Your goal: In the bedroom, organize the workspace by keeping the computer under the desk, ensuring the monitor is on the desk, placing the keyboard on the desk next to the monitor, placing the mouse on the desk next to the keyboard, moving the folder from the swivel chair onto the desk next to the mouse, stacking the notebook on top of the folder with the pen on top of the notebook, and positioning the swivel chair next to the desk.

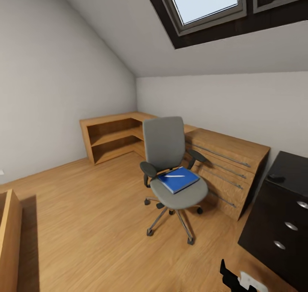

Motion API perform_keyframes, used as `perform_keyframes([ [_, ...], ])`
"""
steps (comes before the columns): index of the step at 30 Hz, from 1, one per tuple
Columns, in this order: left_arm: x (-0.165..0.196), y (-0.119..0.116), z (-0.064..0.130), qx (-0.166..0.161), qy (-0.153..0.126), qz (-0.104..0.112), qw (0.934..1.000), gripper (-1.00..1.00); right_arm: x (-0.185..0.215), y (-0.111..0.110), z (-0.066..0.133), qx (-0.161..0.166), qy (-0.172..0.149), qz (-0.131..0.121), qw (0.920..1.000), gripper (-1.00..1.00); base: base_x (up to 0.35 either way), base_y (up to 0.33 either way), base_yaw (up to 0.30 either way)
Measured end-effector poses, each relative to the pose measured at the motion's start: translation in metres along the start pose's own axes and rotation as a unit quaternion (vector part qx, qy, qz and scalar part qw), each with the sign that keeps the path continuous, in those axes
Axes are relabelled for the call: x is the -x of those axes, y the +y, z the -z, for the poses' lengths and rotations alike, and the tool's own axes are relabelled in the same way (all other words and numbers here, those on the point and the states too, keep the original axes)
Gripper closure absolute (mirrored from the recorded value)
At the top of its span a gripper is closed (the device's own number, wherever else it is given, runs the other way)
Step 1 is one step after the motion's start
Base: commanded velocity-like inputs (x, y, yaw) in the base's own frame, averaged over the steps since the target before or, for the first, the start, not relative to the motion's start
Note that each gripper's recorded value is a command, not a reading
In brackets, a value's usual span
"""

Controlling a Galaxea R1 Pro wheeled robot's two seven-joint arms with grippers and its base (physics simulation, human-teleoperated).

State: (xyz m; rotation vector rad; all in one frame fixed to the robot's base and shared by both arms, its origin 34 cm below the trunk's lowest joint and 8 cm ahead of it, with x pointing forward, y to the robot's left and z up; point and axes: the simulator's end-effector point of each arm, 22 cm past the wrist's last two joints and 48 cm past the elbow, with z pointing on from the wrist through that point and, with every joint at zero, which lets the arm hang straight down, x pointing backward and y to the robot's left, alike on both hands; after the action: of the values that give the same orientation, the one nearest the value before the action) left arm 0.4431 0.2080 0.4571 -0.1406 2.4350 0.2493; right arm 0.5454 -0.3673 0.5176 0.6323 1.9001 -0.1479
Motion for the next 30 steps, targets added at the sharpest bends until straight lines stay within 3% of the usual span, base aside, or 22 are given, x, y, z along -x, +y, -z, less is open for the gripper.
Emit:
perform_keyframes([
  [10, -0.009, 0.003, 0.014, -0.001, 0.023, -0.012, 0.9997, -1.0, 0.006, 0.012, 0.008, 0.011, 0.024, 0.007, 0.9996, -1.0, 0.0, 0.0, -0.267],
  [16, -0.004, 0.006, 0.022, 0.0, 0.026, -0.015, 0.9996, -1.0, 0.012, 0.026, 0.013, 0.036, 0.03, 0.031, 0.9984, -1.0, 0.0, 0.0, -0.267],
  [30, 0.014, 0.011, 0.04, 0.001, 0.027, -0.015, 0.9995, -1.0, 0.034, 0.04, 0.023, 0.052, 0.033, 0.046, 0.9971, -1.0, 0.0, 0.0, -0.267],
])
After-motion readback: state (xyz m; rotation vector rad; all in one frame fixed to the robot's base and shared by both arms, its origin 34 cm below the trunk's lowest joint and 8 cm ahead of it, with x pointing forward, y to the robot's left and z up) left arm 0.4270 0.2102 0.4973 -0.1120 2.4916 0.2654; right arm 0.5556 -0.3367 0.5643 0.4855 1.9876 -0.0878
